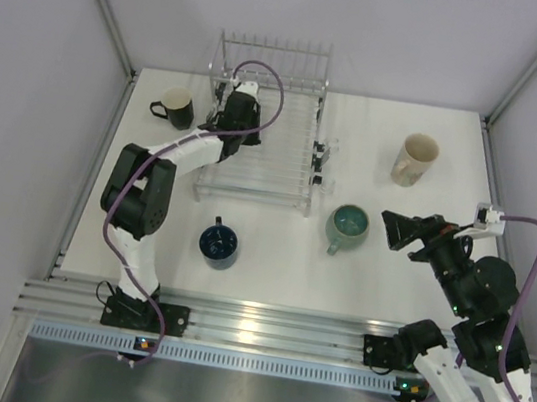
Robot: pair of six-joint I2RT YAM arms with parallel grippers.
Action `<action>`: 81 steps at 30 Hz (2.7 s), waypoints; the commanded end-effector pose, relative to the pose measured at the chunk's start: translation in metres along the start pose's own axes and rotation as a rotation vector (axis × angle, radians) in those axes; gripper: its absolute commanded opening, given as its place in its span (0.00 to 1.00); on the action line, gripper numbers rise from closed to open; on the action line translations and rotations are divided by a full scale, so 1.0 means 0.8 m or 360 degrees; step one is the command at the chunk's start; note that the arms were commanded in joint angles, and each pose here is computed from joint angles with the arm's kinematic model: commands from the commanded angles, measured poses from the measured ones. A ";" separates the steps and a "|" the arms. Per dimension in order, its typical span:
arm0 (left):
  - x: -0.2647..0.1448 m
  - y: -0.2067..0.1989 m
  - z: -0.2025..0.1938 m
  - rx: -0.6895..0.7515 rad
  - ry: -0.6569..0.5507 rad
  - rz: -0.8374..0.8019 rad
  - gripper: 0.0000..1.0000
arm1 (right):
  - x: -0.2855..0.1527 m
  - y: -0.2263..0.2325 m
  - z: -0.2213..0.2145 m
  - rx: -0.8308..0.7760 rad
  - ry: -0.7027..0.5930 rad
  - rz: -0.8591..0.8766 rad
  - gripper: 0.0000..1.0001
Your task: Load the cups into the dish rack
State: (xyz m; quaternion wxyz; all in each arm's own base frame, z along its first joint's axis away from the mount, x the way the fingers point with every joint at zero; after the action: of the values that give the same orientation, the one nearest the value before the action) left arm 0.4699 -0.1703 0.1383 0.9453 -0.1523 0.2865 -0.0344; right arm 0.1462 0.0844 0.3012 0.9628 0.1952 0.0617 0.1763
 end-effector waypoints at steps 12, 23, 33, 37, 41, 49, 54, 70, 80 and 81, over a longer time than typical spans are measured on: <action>-0.006 0.010 0.010 -0.0028 -0.0034 0.0157 0.04 | -0.011 0.010 0.016 0.0003 -0.0068 0.0062 1.00; 0.027 0.019 0.036 -0.0023 -0.0160 0.0300 0.00 | -0.012 0.004 0.021 -0.0056 -0.0094 0.0007 1.00; 0.046 0.023 0.056 -0.0030 -0.0202 0.0261 0.01 | -0.005 0.003 0.018 -0.0051 -0.0075 -0.0005 0.99; 0.033 0.021 0.027 -0.0060 -0.0082 0.0165 0.04 | -0.003 0.002 0.013 -0.0032 -0.0066 -0.0001 0.99; 0.005 0.021 0.006 -0.0098 0.0004 0.0089 0.13 | 0.003 0.001 0.004 0.0000 -0.0031 0.0000 0.99; -0.086 0.003 0.017 -0.0159 0.0015 -0.0151 0.31 | 0.026 -0.028 -0.012 0.0122 0.0118 -0.0364 0.99; -0.153 -0.020 0.034 -0.0223 -0.0012 -0.0390 0.52 | 0.049 -0.048 0.002 0.0099 0.0172 -0.0692 0.92; -0.258 -0.059 -0.024 -0.0461 0.0363 -0.1057 0.89 | 0.168 -0.125 0.043 0.0160 0.0330 -0.1014 0.78; -0.285 -0.044 -0.033 -0.0478 0.0244 -0.1024 0.86 | 0.228 -0.189 0.037 0.0154 0.0414 -0.1054 0.76; -0.284 -0.042 -0.035 -0.0484 0.0244 -0.1010 0.86 | 0.232 -0.194 0.038 0.0149 0.0398 -0.1075 0.77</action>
State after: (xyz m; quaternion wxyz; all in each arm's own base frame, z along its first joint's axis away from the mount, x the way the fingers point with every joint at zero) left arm 0.2652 -0.1772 0.2432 0.8238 -0.3629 0.3194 -0.2961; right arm 0.3489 0.0122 0.2228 0.9185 0.1825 0.3160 -0.1520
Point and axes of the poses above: each gripper's point midway between its finger pads, its own x axis out along the fingers, its own y axis along the line the jaws close on, z = x × y, the point moved 5 cm from there along -x, back along the fingers, and after that the axes turned 10 degrees about -x, right-handed, at the moved point
